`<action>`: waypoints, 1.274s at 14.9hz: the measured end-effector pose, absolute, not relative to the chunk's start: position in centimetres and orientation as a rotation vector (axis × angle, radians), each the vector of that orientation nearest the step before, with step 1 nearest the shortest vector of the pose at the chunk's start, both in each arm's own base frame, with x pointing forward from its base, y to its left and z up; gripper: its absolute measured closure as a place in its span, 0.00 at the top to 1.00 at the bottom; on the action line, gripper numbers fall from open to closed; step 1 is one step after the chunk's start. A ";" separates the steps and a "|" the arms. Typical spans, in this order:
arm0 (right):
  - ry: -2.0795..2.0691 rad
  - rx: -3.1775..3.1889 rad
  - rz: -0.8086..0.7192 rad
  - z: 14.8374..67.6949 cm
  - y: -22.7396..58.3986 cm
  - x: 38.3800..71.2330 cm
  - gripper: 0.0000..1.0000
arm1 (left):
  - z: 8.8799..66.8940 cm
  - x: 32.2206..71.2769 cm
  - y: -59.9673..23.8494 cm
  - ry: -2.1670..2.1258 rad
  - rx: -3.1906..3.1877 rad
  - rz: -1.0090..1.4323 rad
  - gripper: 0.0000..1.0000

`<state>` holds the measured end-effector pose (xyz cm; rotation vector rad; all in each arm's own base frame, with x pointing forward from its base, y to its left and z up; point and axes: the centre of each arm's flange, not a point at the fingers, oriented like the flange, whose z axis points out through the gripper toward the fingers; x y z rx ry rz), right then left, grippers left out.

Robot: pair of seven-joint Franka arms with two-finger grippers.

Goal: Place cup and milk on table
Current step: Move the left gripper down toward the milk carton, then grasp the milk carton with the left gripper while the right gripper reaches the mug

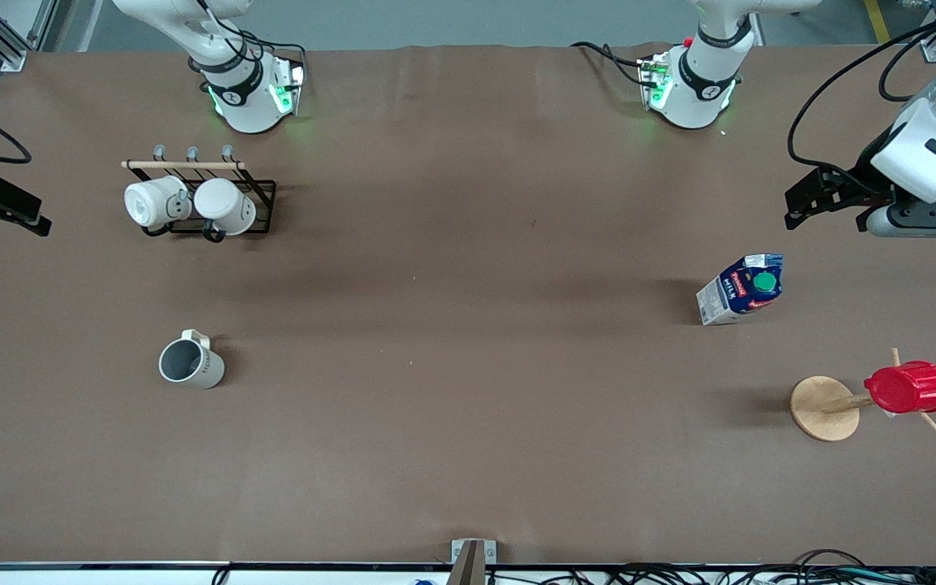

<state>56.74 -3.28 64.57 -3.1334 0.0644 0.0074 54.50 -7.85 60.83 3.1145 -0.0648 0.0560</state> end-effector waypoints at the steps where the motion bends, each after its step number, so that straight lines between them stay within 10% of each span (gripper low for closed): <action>1: 0.064 -3.133 0.007 64.6 -3.3 56.7 1.00 | 60.8 54.5 -7.8 -0.064 3.114 0.057 1.00; 19: 0.065 -3.134 0.003 64.6 -3.3 56.8 1.00 | 54.1 56.5 -5.1 -0.013 3.176 -0.019 1.00</action>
